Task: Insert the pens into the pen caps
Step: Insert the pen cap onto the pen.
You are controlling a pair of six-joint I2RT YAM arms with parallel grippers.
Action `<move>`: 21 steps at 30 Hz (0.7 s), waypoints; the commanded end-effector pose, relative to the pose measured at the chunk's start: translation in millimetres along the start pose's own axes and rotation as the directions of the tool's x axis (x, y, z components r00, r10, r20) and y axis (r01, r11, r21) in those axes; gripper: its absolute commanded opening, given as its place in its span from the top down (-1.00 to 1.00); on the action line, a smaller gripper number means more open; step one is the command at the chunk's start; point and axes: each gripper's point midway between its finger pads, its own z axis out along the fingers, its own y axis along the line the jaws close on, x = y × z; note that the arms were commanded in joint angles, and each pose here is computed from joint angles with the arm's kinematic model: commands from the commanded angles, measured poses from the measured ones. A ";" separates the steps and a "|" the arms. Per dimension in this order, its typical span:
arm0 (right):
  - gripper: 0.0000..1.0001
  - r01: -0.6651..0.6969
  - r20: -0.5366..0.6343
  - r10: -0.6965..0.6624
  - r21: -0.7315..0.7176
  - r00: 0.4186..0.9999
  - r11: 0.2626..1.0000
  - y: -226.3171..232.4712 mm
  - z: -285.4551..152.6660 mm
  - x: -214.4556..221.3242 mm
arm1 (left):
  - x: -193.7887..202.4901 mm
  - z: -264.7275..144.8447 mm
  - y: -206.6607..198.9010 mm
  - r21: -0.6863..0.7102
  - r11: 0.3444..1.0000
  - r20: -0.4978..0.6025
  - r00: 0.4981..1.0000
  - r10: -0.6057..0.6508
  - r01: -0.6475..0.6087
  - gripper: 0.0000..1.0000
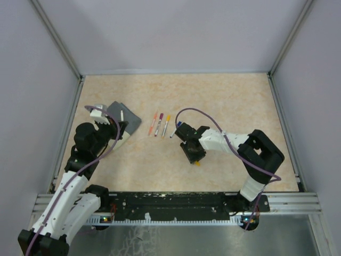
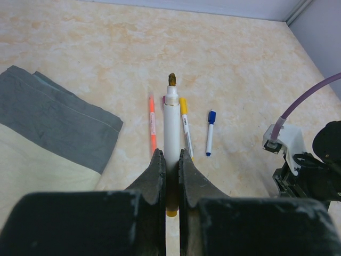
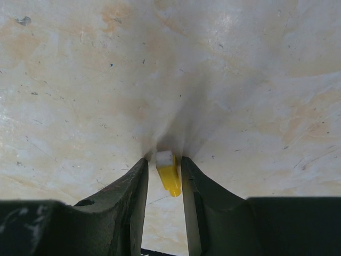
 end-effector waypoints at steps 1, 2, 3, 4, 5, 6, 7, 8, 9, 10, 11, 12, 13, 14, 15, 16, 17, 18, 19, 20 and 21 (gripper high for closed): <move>0.38 0.045 -0.111 -0.042 0.020 0.993 0.999 -8.6 7.7 27.4 | -10.0 1.4 -2.0 0.014 1.000 0.037 0.999 0.018 -0.018 1.00; 0.43 0.047 -0.113 -0.044 0.019 0.993 0.999 -8.4 8.6 27.9 | -10.2 1.4 -2.0 0.014 1.000 0.037 0.999 0.018 -0.018 1.00; 0.49 0.050 -0.116 -0.047 0.019 0.992 0.999 -8.6 9.0 28.5 | -10.0 1.5 -2.3 0.015 1.000 0.037 0.999 0.018 -0.018 1.00; 0.52 0.053 -0.119 -0.050 0.017 0.992 0.998 -8.4 9.5 28.8 | -9.7 1.6 -2.4 0.016 1.000 0.035 0.999 0.018 -0.018 1.00; 0.53 0.053 -0.124 -0.050 0.018 0.991 0.998 -8.8 10.2 29.6 | -9.7 1.6 -2.2 0.016 1.000 0.035 0.999 0.018 -0.019 1.00; 0.54 0.054 -0.127 -0.051 0.018 0.991 0.998 -9.1 10.5 30.0 | -9.7 1.7 -1.8 0.014 1.000 0.036 0.999 0.019 -0.020 1.00; 0.54 0.057 -0.129 -0.054 0.018 0.990 0.998 -9.1 10.4 30.5 | -9.7 1.7 -2.1 0.015 1.000 0.035 0.999 0.018 -0.019 1.00; 0.54 0.055 -0.131 -0.052 0.018 0.990 0.998 -9.4 10.2 30.8 | -10.0 1.6 -2.1 0.015 1.000 0.036 0.999 0.019 -0.020 1.00; 0.54 0.054 -0.133 -0.051 0.017 0.990 0.998 -9.6 9.8 31.2 | -9.6 1.6 -1.9 0.014 1.000 0.035 0.999 0.019 -0.019 1.00; 0.49 0.053 -0.133 -0.051 0.014 0.990 0.998 -9.3 9.2 31.3 | -9.3 1.7 -1.6 0.013 1.000 0.034 0.999 0.018 -0.018 1.00; 0.44 0.052 -0.132 -0.050 0.012 0.990 0.999 -9.2 8.4 30.7 | -9.5 1.6 -1.5 0.012 1.000 0.035 0.999 0.017 -0.017 1.00; 0.41 0.049 -0.131 -0.047 0.012 0.990 0.999 -9.4 7.7 30.2 | -9.6 1.6 -1.4 0.011 1.000 0.035 0.999 0.017 -0.017 1.00; 0.39 0.049 -0.131 -0.047 0.011 0.990 0.999 -9.1 6.9 30.2 | -9.3 1.8 -1.6 0.013 1.000 0.034 0.999 0.019 -0.019 1.00; 0.38 0.049 -0.134 -0.047 0.009 0.990 0.999 -8.8 6.2 30.9 | -9.0 2.0 -1.6 0.013 1.000 0.032 0.999 0.017 -0.018 1.00; 0.37 0.047 -0.133 -0.045 0.008 0.990 0.999 -8.9 5.4 30.2 | -8.9 2.2 -1.5 0.013 1.000 0.032 0.999 0.017 -0.017 1.00; 0.37 0.046 -0.133 -0.045 0.008 0.990 0.999 -8.8 5.3 30.1 | -9.4 2.1 -1.6 0.013 1.000 0.034 0.999 0.017 -0.017 1.00; 0.37 0.044 -0.131 -0.043 0.007 0.990 0.999 -8.6 4.6 29.5 | -9.1 2.2 -1.5 0.013 1.000 0.033 0.999 0.018 -0.018 1.00; 0.37 0.044 -0.130 -0.043 0.008 0.991 0.999 -8.8 4.7 29.7 | -9.3 2.2 -1.8 0.014 1.000 0.034 0.999 0.017 -0.018 1.00; 0.38 0.043 -0.130 -0.041 0.007 0.991 0.999 -9.0 4.8 29.8 | -9.5 2.2 -1.9 0.015 1.000 0.034 0.999 0.017 -0.018 1.00; 0.39 0.041 -0.130 -0.040 0.007 0.991 0.999 -9.1 5.6 29.6 | -9.1 2.5 -1.7 0.014 1.000 0.033 0.999 0.018 -0.018 1.00; 0.42 0.041 -0.132 -0.040 0.007 0.990 0.999 -9.4 6.5 29.9 | -8.9 2.7 -1.8 0.015 1.000 0.032 0.999 0.017 -0.018 1.00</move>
